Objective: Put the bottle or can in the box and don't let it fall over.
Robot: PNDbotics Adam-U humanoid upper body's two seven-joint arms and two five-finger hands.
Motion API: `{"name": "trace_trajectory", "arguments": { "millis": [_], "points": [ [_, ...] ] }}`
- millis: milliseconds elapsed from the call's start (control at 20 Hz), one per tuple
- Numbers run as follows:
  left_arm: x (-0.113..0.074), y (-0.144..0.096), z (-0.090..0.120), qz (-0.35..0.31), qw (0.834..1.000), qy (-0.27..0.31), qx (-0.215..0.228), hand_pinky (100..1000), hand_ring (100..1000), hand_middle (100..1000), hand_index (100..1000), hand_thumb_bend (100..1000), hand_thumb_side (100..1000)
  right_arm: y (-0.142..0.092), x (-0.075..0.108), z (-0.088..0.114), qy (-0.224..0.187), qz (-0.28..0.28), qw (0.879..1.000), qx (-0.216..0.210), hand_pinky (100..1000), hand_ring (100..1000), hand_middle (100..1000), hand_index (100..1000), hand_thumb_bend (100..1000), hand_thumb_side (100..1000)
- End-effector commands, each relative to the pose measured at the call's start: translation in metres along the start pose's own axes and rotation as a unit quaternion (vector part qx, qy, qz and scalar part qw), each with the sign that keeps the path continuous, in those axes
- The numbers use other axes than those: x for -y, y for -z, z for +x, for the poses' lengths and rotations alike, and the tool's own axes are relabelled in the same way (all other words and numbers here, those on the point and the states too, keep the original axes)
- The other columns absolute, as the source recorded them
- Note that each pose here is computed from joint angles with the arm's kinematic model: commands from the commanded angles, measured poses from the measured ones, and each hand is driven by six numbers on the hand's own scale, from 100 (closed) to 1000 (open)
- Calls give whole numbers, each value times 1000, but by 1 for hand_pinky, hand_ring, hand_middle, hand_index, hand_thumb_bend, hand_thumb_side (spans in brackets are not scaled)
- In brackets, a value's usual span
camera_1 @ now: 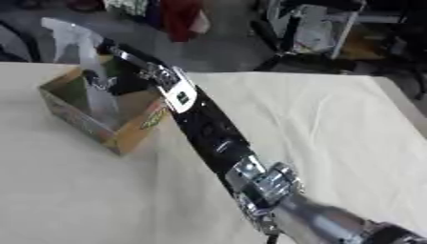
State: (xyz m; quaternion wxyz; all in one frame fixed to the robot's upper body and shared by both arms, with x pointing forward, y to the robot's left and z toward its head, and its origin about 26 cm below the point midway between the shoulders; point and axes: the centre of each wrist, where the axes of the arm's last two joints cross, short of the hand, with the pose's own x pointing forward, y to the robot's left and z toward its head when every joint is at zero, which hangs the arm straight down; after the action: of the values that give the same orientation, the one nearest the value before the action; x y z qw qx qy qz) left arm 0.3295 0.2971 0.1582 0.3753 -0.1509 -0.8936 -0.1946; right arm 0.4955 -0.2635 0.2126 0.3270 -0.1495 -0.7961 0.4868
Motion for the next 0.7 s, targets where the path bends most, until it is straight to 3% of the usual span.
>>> {"name": "trace_trajectory", "arguments": {
  "millis": [50, 300, 550, 600, 650, 700],
  "points": [
    [-4, 4, 10, -3, 1000, 15, 11, 723, 1000, 943, 1000, 526, 959, -3, 8, -4, -62, 0, 998, -25, 1000, 1000, 1000, 1000, 100, 470],
    [-6, 0, 9, 1, 1000, 21, 4, 722, 1000, 943, 1000, 524, 967, -10, 10, -10, -52, -37, 998, -31, 1000, 1000, 1000, 1000, 100, 474],
    [-10, -13, 6, 8, 999, 32, -17, 720, 1000, 943, 1000, 523, 983, -20, 24, -13, 13, -91, 995, -39, 982, 1000, 1000, 1000, 100, 513],
    [-10, -16, 5, 9, 999, 35, -22, 720, 1000, 943, 1000, 518, 982, -22, 28, -13, 25, -99, 994, -39, 962, 1000, 1000, 1000, 100, 604],
    [-12, -20, 4, 10, 999, 39, -28, 720, 1000, 943, 1000, 517, 987, -25, 31, -13, 37, -107, 993, -38, 961, 1000, 1000, 1000, 100, 520],
    [-13, -25, 4, 14, 998, 43, -36, 719, 1000, 942, 1000, 521, 991, -30, 34, -14, 50, -118, 991, -39, 938, 997, 989, 992, 100, 520]
  ]
}}
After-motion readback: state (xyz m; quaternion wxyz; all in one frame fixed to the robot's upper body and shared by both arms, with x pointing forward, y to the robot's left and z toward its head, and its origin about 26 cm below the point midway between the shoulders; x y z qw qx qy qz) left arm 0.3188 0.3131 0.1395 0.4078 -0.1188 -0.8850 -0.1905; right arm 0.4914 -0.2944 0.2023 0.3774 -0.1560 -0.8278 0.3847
